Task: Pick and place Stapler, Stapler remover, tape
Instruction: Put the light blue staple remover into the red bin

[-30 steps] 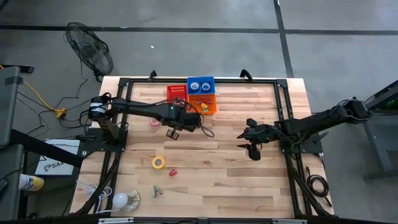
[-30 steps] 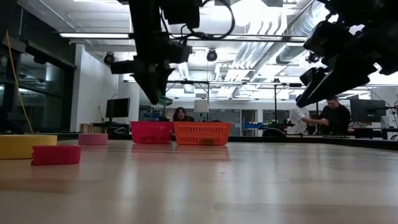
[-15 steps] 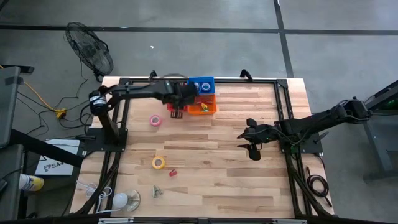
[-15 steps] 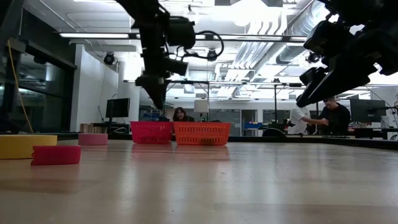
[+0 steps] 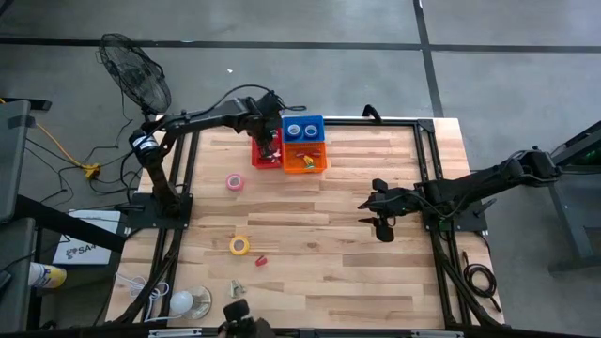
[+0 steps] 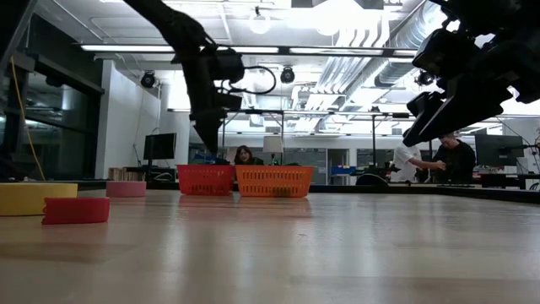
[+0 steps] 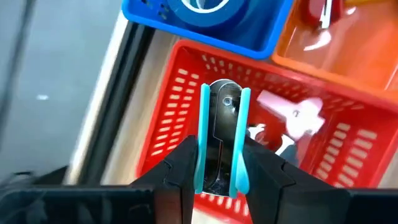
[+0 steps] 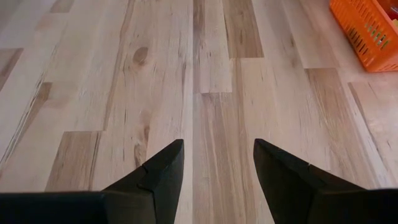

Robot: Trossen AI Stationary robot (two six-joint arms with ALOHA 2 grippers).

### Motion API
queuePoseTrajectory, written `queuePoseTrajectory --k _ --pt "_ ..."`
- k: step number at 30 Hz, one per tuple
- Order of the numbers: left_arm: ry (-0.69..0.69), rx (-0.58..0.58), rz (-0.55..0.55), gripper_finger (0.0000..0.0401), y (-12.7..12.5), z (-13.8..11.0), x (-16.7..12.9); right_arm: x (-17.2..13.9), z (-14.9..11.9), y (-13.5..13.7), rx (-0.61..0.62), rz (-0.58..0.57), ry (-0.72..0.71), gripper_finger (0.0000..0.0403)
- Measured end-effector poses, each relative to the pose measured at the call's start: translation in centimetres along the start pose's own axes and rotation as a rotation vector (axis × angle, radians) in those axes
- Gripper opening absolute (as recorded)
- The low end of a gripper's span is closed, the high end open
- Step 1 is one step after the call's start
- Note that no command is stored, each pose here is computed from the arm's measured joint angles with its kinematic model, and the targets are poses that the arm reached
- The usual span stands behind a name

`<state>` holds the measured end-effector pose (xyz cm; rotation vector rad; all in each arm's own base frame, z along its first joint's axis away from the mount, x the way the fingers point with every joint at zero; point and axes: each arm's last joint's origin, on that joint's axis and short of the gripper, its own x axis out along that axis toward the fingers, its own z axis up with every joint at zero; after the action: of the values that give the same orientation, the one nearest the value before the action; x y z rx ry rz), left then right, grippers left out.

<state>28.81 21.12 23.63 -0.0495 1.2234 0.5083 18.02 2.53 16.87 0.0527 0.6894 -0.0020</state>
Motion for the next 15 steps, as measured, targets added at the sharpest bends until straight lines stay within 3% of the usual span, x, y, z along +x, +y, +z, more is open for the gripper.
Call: queuePoseTrajectory --k 6,15 --pt "-0.003 -0.107 -0.042 0.0097 1.0 -1.0 1.0 0.0 0.0 -0.1 0.002 -0.032 -0.005 0.0185" --pt "0.003 -0.108 -0.048 0.0097 0.4 -1.3 1.5 0.0 0.0 -0.1 0.032 -0.038 -0.006 0.0185"
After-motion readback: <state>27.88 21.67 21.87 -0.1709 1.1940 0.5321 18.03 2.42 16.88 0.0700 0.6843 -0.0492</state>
